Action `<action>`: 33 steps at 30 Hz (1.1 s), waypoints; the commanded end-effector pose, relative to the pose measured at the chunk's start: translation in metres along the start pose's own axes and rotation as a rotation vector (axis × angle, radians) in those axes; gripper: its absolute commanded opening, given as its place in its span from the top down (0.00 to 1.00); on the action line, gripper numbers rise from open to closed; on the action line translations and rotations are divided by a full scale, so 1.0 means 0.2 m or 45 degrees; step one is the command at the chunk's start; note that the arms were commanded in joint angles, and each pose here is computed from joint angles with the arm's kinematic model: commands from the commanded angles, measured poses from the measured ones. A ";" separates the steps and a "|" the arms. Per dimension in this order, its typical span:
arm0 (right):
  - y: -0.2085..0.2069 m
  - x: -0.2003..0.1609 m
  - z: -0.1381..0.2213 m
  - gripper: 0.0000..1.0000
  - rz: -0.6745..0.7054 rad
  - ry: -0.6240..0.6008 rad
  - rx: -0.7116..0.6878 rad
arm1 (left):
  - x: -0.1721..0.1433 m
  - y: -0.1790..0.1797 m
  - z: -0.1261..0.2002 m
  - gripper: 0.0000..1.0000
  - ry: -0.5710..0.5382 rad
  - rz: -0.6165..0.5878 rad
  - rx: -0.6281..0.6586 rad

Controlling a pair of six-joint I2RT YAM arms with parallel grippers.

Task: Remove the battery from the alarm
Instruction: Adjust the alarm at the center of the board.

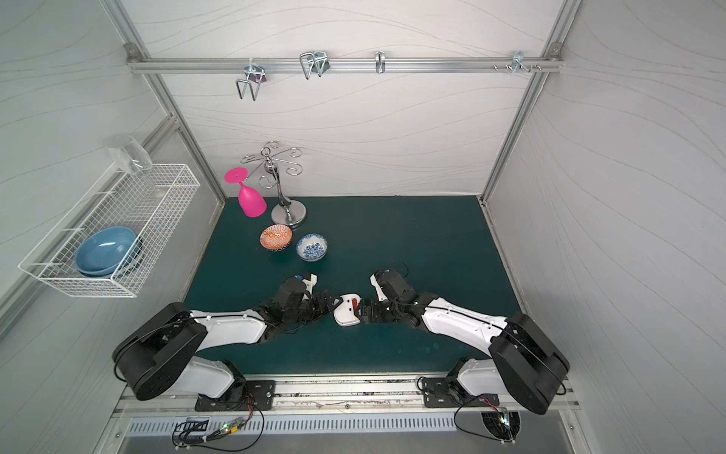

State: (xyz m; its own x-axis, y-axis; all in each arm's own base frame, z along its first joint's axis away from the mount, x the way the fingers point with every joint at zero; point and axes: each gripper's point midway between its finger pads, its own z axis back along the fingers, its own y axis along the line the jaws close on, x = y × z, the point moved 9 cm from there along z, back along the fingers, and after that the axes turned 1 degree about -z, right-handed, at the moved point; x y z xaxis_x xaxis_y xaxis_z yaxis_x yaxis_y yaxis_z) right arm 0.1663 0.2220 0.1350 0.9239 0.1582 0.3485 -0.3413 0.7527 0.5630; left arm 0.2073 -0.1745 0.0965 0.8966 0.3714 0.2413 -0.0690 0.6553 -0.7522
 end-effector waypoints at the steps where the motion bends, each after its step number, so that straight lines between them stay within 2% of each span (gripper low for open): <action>1: 0.09 0.01 -0.03 0.12 0.050 0.056 0.058 | 0.00 0.06 0.07 0.22 0.016 -0.017 0.055; 7: 0.21 0.00 -0.11 0.18 0.139 0.123 0.132 | -0.05 0.09 0.18 0.35 0.026 -0.020 0.086; 13: 0.37 -0.02 -0.23 0.19 0.235 0.203 0.226 | -0.10 0.17 0.33 0.44 -0.078 0.067 0.149; 16: 0.44 0.00 -0.27 0.19 0.281 0.223 0.265 | -0.12 0.19 0.41 0.53 -0.095 0.071 0.177; 18: 0.44 0.02 -0.25 0.19 0.313 0.199 0.227 | -0.14 0.19 0.45 0.61 -0.099 0.068 0.164; 25: 0.29 0.11 -0.04 0.19 0.317 0.093 0.073 | -0.14 0.20 0.42 0.74 -0.082 0.066 0.123; 33: -0.10 0.26 0.22 0.27 0.108 -0.015 -0.310 | -0.04 0.11 0.24 0.80 0.038 0.002 0.094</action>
State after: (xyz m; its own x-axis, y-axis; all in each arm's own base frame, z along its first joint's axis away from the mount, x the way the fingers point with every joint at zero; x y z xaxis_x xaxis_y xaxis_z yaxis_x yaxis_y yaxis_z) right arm 0.2115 0.2209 0.1858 0.8628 0.2141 0.4580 -0.4340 0.7783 0.4538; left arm 0.1515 -0.1145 0.0869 0.9103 0.3904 0.1374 -0.2230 0.7423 -0.6319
